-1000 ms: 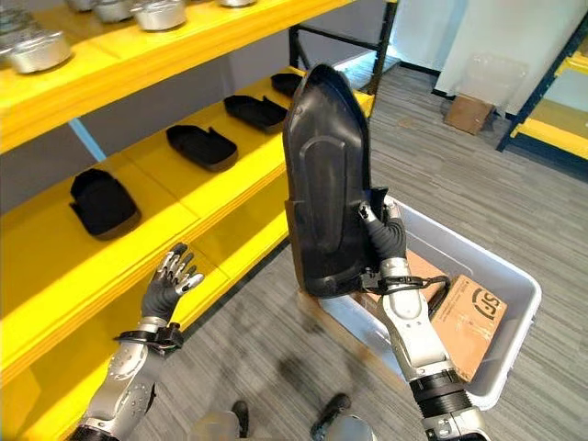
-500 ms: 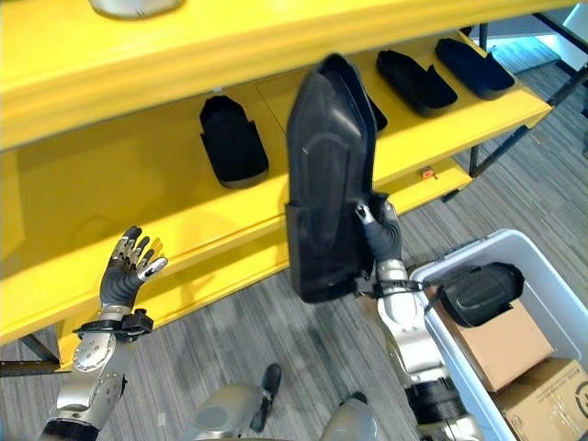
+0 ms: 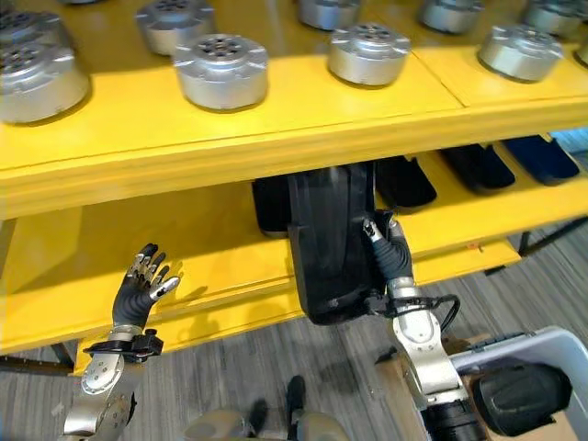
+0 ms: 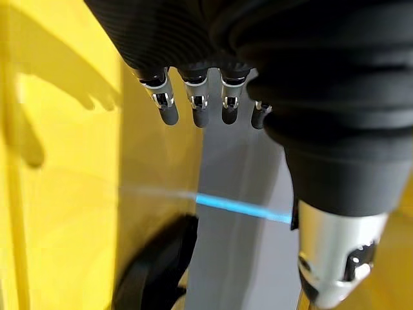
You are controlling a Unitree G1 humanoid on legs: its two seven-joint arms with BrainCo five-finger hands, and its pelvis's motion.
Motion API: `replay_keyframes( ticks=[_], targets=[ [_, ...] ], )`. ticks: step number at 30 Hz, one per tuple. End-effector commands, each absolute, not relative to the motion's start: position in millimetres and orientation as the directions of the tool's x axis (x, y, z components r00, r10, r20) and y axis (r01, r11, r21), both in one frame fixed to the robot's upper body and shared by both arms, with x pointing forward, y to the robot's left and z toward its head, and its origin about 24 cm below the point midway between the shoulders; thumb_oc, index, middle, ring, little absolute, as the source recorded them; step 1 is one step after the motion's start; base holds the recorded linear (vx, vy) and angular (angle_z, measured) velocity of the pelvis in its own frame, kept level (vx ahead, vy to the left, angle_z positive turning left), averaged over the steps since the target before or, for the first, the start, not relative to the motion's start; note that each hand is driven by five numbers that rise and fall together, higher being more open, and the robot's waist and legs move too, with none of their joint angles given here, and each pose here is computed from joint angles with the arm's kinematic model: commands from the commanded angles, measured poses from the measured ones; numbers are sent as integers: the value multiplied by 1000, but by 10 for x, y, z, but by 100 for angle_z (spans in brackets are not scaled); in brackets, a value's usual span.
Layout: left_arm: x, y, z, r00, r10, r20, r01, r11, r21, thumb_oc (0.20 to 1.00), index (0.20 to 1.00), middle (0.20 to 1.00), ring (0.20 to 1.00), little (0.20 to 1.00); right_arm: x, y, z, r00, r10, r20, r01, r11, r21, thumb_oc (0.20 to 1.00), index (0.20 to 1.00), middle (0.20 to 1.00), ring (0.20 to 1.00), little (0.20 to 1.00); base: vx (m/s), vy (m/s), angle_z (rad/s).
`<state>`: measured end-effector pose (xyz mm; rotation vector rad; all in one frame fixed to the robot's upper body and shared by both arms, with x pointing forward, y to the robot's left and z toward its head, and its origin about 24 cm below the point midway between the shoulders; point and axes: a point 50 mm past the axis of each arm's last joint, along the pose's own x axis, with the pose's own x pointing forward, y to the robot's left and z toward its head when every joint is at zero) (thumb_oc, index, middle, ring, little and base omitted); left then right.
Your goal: Move parts from the plastic box to the shelf.
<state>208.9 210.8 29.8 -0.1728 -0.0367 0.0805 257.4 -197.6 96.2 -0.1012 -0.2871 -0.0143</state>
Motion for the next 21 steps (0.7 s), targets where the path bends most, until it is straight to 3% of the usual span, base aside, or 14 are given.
replay_keyframes(
  ticks=[1, 11, 21],
  targets=[
    [2084, 2195, 509, 989, 64, 136, -44, 988, -145, 1000, 1000, 1000, 1000, 1000, 2586, -1961, 1346, 876, 25, 481, 6, 998, -62, 200, 200, 200, 200, 200, 25, -44, 50],
    [2196, 2200, 618, 979, 97, 178, -67, 984, -167, 1000, 1000, 1000, 1000, 1000, 2631, -1960, 1415, 861, -23, 508, 50, 998, -39, 200, 200, 200, 200, 200, -37, 37, 49],
    [2190, 2261, 618, 982, 87, 168, -67, 990, -121, 1000, 1000, 1000, 1000, 1000, 2519, -2034, 1329, 876, -55, 479, 91, 995, -51, 200, 200, 200, 200, 200, 45, 244, 38]
  ],
)
